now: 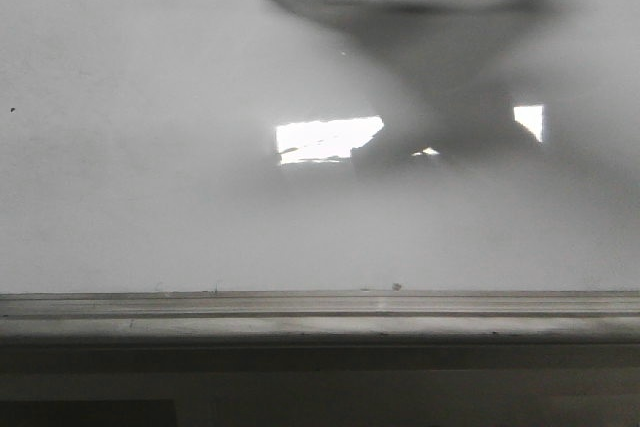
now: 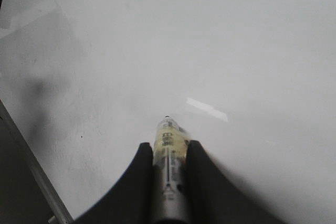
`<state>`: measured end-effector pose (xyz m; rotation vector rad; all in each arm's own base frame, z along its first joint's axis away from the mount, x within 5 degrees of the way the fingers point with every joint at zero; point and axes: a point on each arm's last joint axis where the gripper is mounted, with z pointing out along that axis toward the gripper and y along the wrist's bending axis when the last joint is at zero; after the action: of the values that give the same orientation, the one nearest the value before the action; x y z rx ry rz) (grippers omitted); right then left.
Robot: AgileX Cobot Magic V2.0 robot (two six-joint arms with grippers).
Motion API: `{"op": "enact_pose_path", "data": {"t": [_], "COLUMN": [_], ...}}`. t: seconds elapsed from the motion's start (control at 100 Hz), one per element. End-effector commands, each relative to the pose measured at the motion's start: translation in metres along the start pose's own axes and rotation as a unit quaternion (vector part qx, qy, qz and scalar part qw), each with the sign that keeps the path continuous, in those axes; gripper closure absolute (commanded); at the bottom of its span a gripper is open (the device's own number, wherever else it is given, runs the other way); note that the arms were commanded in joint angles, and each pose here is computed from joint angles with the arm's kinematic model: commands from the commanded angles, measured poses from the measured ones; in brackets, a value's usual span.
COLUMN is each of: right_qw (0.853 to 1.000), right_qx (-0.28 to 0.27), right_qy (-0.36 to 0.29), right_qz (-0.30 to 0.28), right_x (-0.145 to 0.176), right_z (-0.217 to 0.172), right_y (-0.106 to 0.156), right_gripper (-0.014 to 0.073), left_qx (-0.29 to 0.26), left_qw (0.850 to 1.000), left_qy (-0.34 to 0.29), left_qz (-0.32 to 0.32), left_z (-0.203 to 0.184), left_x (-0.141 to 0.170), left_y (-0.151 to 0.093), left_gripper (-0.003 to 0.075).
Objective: Write number 4 on whiteboard
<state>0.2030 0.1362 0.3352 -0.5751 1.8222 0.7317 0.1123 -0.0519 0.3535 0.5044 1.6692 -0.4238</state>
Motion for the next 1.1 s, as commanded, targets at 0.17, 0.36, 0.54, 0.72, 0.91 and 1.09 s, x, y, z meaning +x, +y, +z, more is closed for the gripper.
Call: {"op": "enact_pose_path", "data": {"t": [0.17,0.36,0.54,0.72,0.91,1.09], "right_qw": [1.000,0.998,0.999,0.999,1.000,0.999], "right_qx": [-0.028,-0.049,-0.021,0.000,0.022,0.046], "right_qy": [0.008,0.023,0.035,0.032,0.008,0.024], "right_qz": [0.010,0.009,0.013,0.009,0.008,0.012], "right_x": [-0.002,0.002,0.004,0.002,-0.006,-0.006], "right_z": [0.009,0.012,0.012,0.007,-0.007,-0.020], "right_y": [0.002,0.005,0.000,-0.002,-0.002,-0.008], "right_gripper": [0.0657,0.0656,0.0655,0.0655,0.0655,0.0655], "left_qx": [-0.012,-0.012,-0.012,-0.012,-0.013,-0.013], "left_qw": [0.999,0.999,0.999,0.999,0.999,0.999], "left_qy": [-0.034,-0.034,-0.034,-0.034,-0.035,-0.035], "left_qz": [-0.014,-0.016,-0.016,-0.016,-0.016,-0.016], "left_z": [-0.003,-0.003,-0.003,-0.003,-0.003,-0.003], "left_x": [-0.013,-0.013,-0.013,-0.013,-0.013,-0.013], "left_y": [0.002,0.002,0.002,0.002,0.002,0.002], "left_gripper": [0.0355,0.0355,0.0355,0.0355,0.0355,0.0355]}}
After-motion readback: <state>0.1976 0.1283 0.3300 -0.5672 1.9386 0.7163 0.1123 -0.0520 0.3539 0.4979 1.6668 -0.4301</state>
